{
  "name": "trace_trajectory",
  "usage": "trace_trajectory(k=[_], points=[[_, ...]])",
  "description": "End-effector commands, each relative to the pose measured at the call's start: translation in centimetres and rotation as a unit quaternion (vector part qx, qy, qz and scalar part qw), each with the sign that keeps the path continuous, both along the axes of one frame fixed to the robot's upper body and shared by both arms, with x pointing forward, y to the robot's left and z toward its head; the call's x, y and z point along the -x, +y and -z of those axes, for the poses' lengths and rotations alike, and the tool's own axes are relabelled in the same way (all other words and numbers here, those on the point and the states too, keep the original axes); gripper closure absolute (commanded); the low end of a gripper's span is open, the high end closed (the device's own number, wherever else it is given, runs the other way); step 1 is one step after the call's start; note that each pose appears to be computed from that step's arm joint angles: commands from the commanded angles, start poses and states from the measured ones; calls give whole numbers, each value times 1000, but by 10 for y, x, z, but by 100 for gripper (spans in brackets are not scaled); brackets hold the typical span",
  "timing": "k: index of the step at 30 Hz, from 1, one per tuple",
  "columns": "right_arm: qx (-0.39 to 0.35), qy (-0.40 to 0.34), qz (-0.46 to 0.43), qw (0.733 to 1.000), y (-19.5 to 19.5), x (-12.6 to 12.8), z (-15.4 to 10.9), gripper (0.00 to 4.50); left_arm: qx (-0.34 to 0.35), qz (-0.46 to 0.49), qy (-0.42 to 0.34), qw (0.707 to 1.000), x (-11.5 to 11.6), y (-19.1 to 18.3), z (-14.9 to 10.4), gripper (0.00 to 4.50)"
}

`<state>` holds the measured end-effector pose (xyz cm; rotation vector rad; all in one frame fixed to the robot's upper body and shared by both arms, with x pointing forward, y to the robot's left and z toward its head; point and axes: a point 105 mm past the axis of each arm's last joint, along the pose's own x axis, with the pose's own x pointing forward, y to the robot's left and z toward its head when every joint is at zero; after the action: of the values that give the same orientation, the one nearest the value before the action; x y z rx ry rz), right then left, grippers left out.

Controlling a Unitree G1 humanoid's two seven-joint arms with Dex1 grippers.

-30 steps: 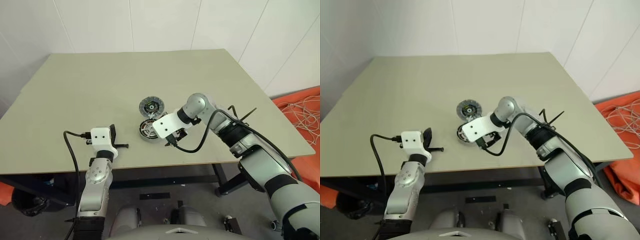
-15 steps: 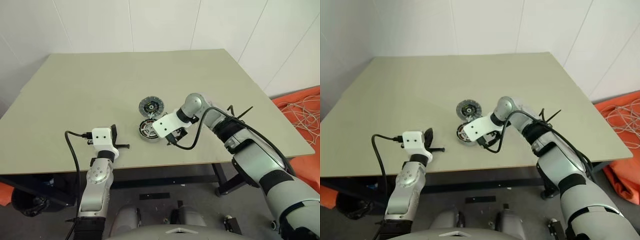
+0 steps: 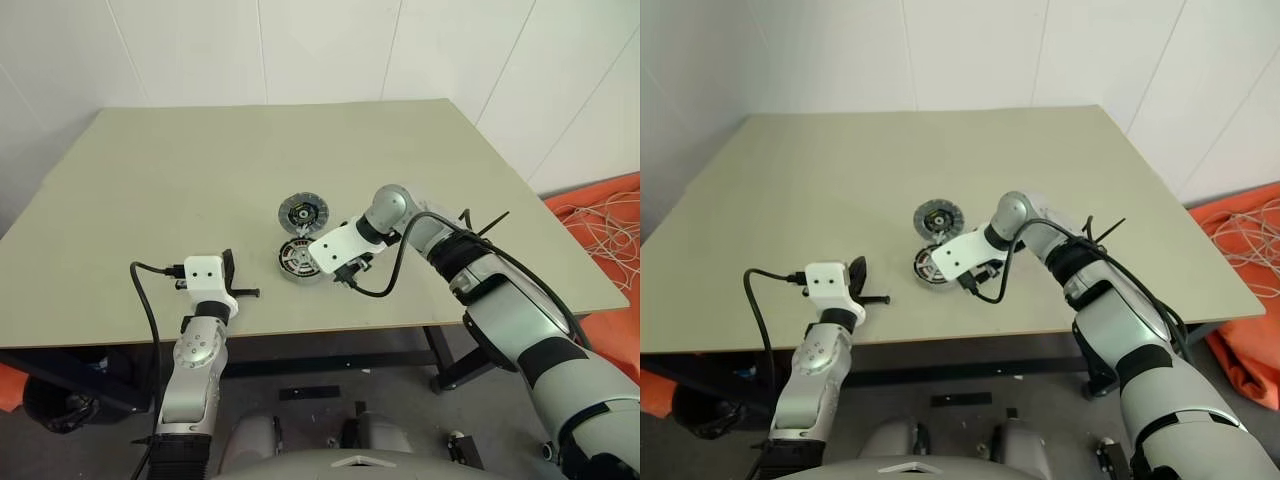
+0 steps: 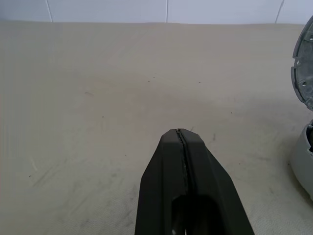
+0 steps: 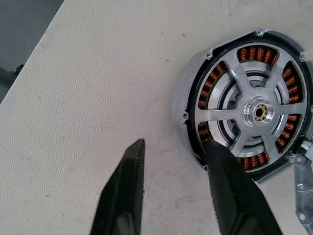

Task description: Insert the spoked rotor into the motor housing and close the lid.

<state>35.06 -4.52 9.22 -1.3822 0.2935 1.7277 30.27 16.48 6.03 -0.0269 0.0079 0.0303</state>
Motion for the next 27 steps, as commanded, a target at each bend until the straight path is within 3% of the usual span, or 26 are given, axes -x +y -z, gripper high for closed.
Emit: trace_trajectory(k=[1, 3, 27], points=[[-6, -7, -1, 1000, 0, -3, -9, 357, 0, 4, -21, 1000, -1, -1, -10, 450], [-6, -7, -2, 1000, 0, -3, -9, 420, 0, 5, -20, 1000, -1, -2, -10, 450], [-33, -21, 45, 998, 0, -10, -20, 420, 3, 16, -12, 1000, -1, -7, -6, 450]])
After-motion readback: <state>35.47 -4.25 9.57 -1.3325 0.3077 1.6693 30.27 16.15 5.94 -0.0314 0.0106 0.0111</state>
